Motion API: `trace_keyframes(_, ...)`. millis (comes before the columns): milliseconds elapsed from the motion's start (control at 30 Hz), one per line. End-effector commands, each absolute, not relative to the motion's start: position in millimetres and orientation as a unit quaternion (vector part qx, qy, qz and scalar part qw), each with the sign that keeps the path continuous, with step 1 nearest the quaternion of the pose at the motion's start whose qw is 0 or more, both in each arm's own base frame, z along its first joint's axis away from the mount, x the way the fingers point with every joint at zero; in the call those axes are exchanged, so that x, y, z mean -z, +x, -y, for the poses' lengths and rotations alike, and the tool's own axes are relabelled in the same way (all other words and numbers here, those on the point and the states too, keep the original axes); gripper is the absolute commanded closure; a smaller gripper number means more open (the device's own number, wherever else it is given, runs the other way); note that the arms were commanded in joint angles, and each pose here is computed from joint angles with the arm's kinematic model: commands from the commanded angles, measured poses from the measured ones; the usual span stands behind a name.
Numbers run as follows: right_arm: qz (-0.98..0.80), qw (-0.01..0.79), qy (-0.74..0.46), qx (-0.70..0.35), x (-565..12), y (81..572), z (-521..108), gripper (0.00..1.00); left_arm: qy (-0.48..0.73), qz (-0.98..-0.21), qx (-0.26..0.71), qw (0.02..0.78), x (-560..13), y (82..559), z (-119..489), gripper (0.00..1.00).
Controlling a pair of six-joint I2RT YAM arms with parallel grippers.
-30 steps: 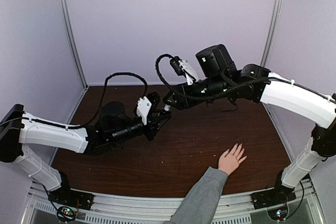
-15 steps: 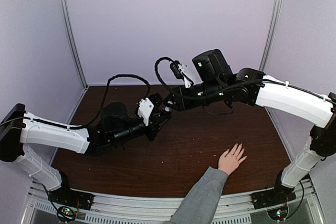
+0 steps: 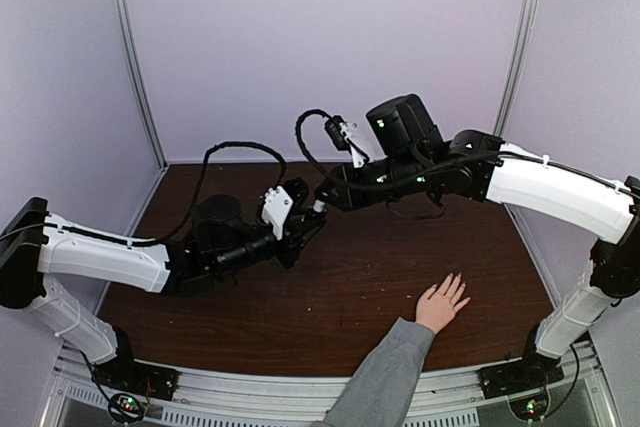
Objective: Paint the nails
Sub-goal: Unscrew the nail polish bottle cap from the nail polish bottle.
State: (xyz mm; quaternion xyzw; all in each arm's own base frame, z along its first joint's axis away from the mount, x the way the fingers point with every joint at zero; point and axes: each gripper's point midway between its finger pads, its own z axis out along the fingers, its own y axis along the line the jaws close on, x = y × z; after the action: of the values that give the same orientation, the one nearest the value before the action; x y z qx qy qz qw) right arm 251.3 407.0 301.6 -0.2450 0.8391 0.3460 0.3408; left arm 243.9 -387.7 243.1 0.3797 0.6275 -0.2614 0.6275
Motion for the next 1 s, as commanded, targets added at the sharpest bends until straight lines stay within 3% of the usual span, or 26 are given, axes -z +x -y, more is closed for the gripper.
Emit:
trace_keyframes(0,-0.815,0.339,-0.293,-0.369,-305.9,238.3,-418.9,0.95,0.373,-0.577,0.308,0.658,-291.8,230.4,392.2,1.00)
trace_keyframes(100,-0.807,0.345,-0.311,-0.364,-308.6,235.7,-416.3,1.00,0.373,-0.573,0.336,0.648,-295.9,222.1,392.7,1.00)
trace_keyframes(333,-0.757,0.349,-0.384,-0.397,-329.7,212.7,-421.1,1.00,0.420,-0.533,0.399,0.616,-303.2,191.3,402.9,1.00)
trace_keyframes(633,-0.629,0.346,-0.518,-0.465,-368.4,153.6,-417.4,1.00,0.519,-0.406,0.536,0.528,-324.5,111.9,406.3,1.00)
trace_keyframes(967,-0.533,0.335,-0.604,-0.489,-380.2,111.3,-405.4,1.00,0.558,-0.344,0.600,0.458,-343.8,73.0,397.8,1.00)
